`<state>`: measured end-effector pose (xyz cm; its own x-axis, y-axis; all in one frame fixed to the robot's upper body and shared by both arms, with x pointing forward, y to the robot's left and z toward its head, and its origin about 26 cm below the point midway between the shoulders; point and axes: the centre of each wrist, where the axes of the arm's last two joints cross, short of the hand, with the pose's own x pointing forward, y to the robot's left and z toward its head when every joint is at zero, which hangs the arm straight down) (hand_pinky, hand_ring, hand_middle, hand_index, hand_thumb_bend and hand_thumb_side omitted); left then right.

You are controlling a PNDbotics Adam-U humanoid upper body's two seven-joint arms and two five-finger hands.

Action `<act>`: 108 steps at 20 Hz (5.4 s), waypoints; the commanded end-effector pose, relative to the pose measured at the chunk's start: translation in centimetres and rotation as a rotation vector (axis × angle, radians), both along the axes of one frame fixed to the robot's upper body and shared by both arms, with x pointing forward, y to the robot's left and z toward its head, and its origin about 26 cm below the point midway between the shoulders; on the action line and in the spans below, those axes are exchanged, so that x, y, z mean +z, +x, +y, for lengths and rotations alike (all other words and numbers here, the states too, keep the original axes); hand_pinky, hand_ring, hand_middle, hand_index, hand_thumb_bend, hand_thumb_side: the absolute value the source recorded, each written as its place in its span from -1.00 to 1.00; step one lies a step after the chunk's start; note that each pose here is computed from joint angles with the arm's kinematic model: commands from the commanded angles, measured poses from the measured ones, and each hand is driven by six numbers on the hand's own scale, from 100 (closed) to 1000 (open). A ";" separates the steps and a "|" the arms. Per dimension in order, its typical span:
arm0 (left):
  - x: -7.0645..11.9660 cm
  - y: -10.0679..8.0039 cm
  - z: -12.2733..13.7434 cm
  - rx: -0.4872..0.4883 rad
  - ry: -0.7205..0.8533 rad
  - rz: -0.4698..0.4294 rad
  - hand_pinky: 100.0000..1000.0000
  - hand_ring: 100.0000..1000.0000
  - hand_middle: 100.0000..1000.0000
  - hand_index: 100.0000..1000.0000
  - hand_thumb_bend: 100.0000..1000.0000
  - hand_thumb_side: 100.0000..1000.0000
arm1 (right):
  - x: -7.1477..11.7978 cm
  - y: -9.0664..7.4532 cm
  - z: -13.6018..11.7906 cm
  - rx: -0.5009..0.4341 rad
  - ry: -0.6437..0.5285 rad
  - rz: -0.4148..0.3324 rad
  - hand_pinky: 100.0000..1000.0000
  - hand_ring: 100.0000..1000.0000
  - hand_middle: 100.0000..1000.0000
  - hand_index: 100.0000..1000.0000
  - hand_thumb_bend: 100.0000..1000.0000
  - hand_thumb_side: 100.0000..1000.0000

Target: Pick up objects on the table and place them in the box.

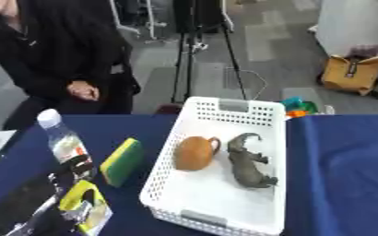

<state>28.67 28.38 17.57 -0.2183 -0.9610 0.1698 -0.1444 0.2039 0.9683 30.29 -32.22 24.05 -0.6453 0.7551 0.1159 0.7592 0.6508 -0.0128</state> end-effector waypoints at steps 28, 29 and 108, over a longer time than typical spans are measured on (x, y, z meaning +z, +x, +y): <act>0.0 -0.3 0.1 0.018 0.015 0.001 0.40 0.74 1.00 1.00 -1.00 1.00 | 1.2 -0.3 0.3 0.027 -0.008 -0.046 -0.29 -0.36 -0.50 -0.18 -1.00 0.89; 0.0 -0.3 0.1 0.018 0.012 0.006 0.40 0.74 1.00 1.00 -1.00 1.00 | 1.2 -0.3 0.2 0.026 -0.008 -0.046 -0.29 -0.36 -0.50 -0.18 -1.00 0.89; -4.1 1.5 0.4 0.063 -0.165 -0.117 -0.37 0.14 0.04 0.26 -1.00 -0.47 | 1.6 -0.2 0.7 0.059 0.025 -0.078 -0.22 -0.35 -0.51 -0.18 -1.00 0.88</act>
